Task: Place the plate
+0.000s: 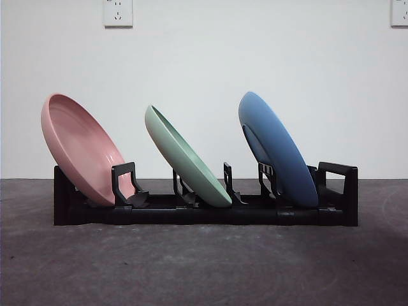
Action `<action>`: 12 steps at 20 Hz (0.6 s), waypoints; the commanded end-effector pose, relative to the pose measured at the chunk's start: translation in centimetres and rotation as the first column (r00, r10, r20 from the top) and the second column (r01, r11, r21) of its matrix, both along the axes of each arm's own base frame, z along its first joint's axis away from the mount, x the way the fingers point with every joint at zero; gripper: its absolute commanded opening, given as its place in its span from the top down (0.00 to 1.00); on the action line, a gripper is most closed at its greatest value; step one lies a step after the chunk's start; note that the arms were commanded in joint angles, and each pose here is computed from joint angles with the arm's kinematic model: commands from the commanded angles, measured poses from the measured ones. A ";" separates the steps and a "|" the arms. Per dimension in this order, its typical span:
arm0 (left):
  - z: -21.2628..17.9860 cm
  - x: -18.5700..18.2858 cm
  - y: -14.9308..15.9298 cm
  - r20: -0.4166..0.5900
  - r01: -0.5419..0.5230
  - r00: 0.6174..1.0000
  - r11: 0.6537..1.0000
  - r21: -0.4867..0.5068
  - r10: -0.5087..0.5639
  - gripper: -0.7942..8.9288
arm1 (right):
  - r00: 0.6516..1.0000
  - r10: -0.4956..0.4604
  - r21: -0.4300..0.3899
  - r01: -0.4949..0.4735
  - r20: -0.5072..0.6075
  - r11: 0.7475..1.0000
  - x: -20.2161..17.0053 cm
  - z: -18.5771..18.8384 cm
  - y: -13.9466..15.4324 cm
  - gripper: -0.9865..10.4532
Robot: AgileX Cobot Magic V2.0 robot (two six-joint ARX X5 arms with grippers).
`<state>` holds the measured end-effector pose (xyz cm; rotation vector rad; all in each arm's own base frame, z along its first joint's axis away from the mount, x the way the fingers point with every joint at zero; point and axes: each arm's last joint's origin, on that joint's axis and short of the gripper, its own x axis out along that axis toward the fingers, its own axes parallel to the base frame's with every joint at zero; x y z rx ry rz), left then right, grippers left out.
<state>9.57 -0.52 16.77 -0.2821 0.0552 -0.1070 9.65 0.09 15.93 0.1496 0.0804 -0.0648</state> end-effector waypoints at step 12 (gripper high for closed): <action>4.8 -0.8 0.0 0.099 0.025 0.995 0.963 -0.270 0.002 0.91 | 0.988 0.066 0.311 -0.107 0.139 0.944 -0.4 4.3 0.3 0.90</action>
